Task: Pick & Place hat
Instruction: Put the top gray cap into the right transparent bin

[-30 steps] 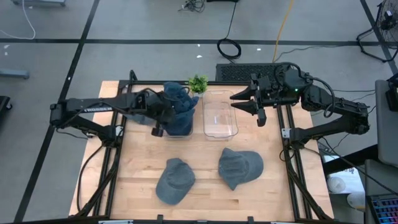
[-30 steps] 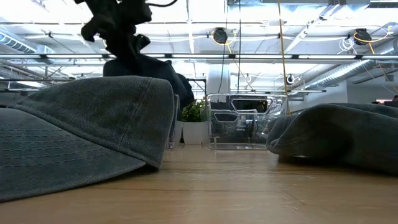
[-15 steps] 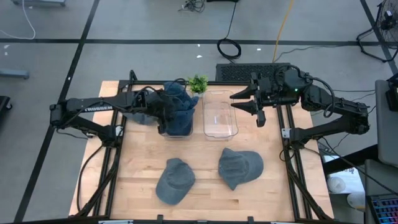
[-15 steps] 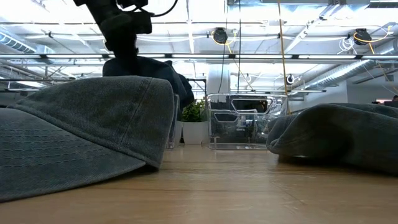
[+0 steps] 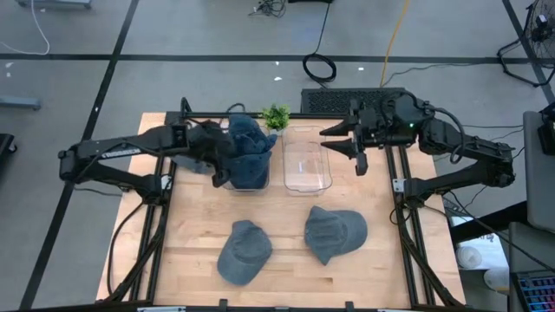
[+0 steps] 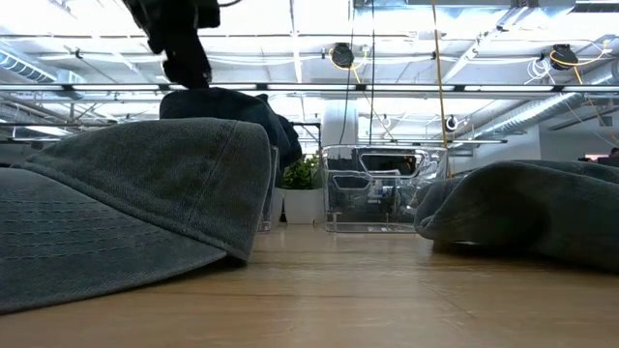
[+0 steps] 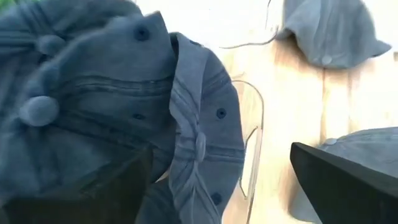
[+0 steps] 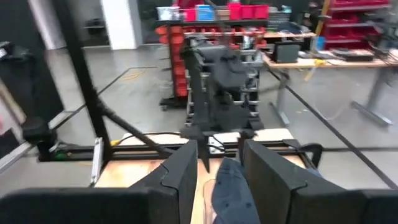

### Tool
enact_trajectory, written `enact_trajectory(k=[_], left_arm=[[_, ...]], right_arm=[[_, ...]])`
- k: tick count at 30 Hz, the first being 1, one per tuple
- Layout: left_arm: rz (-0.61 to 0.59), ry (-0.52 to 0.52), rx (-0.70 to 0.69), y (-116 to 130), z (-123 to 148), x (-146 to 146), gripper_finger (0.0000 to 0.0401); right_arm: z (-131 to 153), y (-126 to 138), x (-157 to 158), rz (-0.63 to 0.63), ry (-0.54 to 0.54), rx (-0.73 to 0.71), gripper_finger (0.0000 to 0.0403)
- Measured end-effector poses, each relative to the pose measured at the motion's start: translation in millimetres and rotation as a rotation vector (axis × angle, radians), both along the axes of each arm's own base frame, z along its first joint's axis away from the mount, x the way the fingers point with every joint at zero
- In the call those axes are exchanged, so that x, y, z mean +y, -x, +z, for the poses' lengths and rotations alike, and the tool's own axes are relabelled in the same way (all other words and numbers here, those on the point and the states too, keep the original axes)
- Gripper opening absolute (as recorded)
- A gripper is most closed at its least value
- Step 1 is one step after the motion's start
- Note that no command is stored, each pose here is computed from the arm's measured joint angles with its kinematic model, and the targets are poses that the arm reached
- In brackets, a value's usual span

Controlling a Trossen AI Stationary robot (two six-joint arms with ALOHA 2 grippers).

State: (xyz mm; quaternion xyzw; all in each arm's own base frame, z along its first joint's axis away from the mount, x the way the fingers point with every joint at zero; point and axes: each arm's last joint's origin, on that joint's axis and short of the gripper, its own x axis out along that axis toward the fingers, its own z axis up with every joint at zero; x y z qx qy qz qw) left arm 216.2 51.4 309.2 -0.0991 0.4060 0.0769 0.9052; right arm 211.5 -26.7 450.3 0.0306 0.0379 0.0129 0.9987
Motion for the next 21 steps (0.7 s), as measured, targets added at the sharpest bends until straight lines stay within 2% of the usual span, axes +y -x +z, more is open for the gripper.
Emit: enact_trajectory(k=[6, 11, 16, 21], left_arm=[[0.013, -0.012, -0.099, 19, 19, -5, 0.0356], [0.024, 0.011, -0.158, 33, 29, -9, 0.0347], [0.016, 0.025, -0.176, 41, 33, -12, 0.0353], [0.020, 0.023, -0.161, 48, 33, -12, 0.0373]], right_arm=[[-2, 0, -4, -0.132, -0.071, 0.016, 0.0139], [-4, 0, -4, -0.157, -0.062, 0.039, 0.0193], [-8, 1, -8, -0.260, -0.014, 0.081, 0.0253], [-8, 2, -8, -0.281, 0.056, 0.089, 0.0291]])
